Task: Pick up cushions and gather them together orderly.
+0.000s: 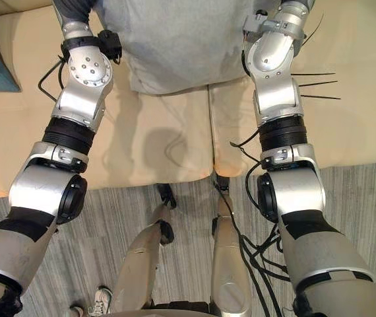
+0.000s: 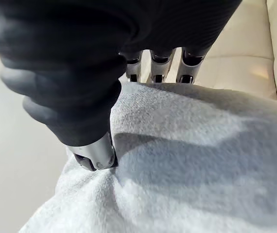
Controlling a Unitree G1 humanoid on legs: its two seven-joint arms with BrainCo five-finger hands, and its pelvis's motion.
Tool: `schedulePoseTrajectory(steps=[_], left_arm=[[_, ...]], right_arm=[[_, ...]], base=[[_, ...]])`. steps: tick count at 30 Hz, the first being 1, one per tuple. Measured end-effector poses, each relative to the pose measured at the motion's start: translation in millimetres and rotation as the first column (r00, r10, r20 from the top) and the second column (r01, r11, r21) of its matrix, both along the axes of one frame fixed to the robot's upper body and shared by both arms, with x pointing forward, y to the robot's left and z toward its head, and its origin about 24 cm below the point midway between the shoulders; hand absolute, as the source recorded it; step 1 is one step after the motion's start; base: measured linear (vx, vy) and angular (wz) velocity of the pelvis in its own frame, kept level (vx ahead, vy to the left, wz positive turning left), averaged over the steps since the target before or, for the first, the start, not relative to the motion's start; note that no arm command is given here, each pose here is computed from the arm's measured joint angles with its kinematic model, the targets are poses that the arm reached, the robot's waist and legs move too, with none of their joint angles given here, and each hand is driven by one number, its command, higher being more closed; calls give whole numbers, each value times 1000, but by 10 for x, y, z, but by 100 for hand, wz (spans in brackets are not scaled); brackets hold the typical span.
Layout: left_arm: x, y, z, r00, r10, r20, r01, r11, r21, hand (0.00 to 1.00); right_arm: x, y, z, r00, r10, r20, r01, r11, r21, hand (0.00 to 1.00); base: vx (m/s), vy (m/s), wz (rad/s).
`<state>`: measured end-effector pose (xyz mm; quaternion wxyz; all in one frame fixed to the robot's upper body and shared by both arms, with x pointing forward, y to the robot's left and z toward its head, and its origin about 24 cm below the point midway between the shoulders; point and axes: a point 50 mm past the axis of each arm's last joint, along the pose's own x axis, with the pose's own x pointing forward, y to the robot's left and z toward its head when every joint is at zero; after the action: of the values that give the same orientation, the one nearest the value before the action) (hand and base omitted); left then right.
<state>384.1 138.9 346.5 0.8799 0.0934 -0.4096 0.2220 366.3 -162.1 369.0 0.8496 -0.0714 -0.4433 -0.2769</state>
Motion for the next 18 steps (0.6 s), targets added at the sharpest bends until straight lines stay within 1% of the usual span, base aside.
schedulePoseTrajectory(steps=[2,3,5,7,10,12,14,16,18], left_arm=[[7,32,4,1000,-8,-9,8,1000,2,0],[10,50,7,1000,-15,-14,15,1000,1,0],[14,96,18,1000,-22,-22,23,1000,9,0],[0,264,49,1000,6,-18,-6,1000,-5,0],[-66,541,64,1000,26,3,-26,997,-66,0],[-132,750,-27,1000,29,8,-28,995,-100,0],[-150,833,-178,1000,-4,-10,2,992,-123,0],[-180,894,-408,999,-32,-36,26,989,-144,0],[-197,927,-758,993,-59,-104,42,987,-156,0]], right_arm=[[-12,-25,13,1000,19,7,-19,999,27,0],[-49,-75,44,999,34,30,-36,998,60,0],[-112,-176,101,997,38,63,-43,996,75,0],[-175,-309,126,995,41,87,-48,996,81,0],[-297,-506,78,991,42,127,-52,996,70,0],[-393,-665,-46,990,53,131,-59,997,44,0],[-427,-762,-194,991,87,101,-91,995,35,0],[-425,-791,-413,991,129,46,-130,991,21,0],[-383,-811,-741,985,166,-53,-166,986,19,0]], base=[[5,2,-3],[0,0,0],[0,0,0],[0,0,0],[0,0,0],[0,0,0],[-25,-39,11],[-24,-66,9],[-16,-74,0]])
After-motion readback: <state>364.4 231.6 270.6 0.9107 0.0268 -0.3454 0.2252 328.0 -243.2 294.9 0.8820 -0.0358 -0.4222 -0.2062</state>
